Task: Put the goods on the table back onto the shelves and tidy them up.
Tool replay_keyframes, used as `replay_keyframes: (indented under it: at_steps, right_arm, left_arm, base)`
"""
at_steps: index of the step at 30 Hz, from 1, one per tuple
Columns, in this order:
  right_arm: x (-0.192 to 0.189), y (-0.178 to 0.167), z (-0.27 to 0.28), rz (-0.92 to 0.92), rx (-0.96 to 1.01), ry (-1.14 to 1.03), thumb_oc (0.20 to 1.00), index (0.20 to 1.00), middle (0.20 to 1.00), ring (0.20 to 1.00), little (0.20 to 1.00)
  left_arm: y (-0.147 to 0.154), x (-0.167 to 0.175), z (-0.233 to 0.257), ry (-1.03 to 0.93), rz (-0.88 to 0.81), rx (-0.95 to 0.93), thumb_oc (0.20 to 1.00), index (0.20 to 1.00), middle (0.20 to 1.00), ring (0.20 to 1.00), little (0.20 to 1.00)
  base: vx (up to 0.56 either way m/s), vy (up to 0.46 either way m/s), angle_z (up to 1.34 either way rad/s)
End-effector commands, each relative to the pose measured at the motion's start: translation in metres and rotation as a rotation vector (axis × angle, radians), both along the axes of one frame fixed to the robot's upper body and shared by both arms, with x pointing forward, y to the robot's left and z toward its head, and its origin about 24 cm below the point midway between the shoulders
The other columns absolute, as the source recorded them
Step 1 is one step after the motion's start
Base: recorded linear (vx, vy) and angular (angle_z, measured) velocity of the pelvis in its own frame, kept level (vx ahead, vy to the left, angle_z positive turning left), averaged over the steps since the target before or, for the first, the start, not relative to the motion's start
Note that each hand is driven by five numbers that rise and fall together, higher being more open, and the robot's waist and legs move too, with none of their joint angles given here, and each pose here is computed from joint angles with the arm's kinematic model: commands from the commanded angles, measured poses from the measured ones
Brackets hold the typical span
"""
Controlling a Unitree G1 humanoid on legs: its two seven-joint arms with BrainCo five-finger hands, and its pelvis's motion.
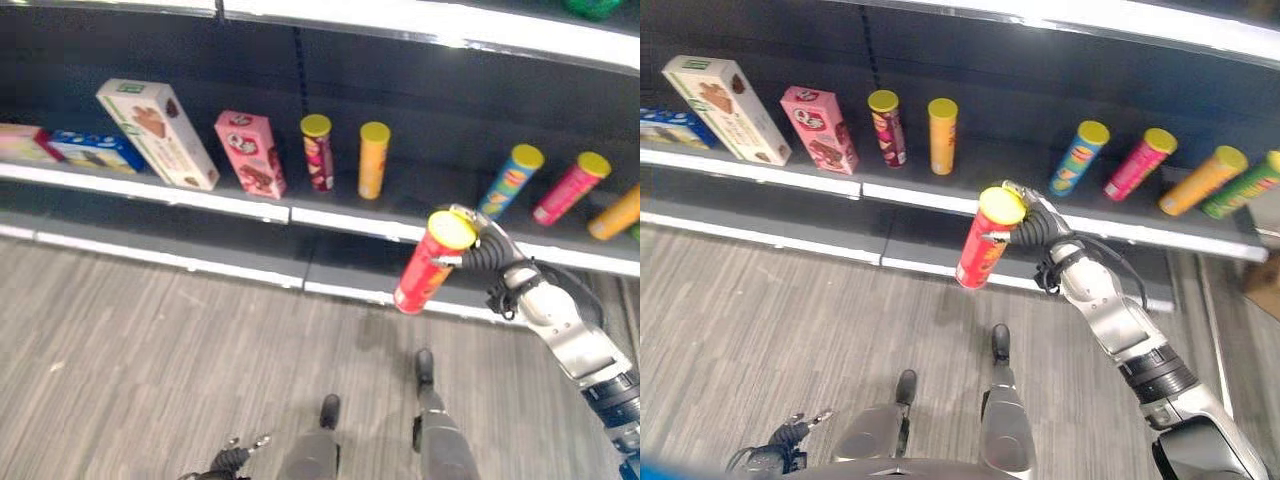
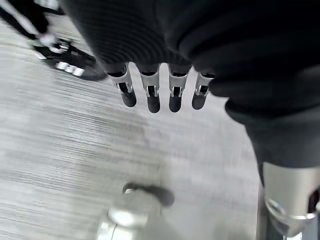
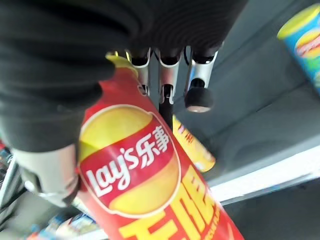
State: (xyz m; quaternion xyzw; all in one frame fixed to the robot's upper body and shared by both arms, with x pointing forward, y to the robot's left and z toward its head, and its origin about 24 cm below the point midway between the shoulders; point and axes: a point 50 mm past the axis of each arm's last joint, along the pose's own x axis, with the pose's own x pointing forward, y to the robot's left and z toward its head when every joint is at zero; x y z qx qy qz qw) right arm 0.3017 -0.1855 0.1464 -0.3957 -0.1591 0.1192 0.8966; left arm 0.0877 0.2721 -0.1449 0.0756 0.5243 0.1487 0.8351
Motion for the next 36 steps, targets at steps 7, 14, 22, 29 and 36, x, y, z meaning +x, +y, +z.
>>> replay_keyframes:
  at_steps: [7,14,22,29,36]
  right_arm:
    - [0.007,-0.008,0.058,-0.015,0.049,-0.239,0.2,0.2,0.2,0.2,0.2]
    - [0.015,-0.027,0.059,-0.269,-0.013,-0.399,0.2,0.2,0.2,0.2,0.2]
    - [0.053,-0.085,0.076,-0.743,-0.189,-0.558,0.2,0.2,0.2,0.2,0.2]
    - [0.051,-0.119,0.082,-0.897,-0.33,-0.567,0.2,0.2,0.2,0.2,0.2]
    - [0.052,-0.129,0.074,-0.942,-0.331,-0.519,0.2,0.2,0.2,0.2,0.2]
  left_arm:
    - [-0.014,-0.008,-0.004,0.021,-0.038,-0.034,1.0,1.0,1.0,1.0,1.0]
    - [-0.017,-0.014,-0.005,0.038,-0.068,-0.022,1.0,1.0,1.0,1.0,1.0]
    - [-0.028,0.016,0.004,-0.094,-0.15,0.005,1.0,1.0,1.0,1.0,1.0]
    - [-0.035,0.026,0.007,-0.126,-0.206,0.01,1.0,1.0,1.0,1.0,1.0]
    - [-0.039,0.029,0.007,-0.139,-0.216,0.007,1.0,1.0,1.0,1.0,1.0]
  base:
    - [0.2,-0.228,0.65]
    - [0.07,-0.028,0.12]
    - [-0.04,-0.002,0.22]
    - [-0.01,-0.006,0.18]
    - [-0.01,-0.006,0.03]
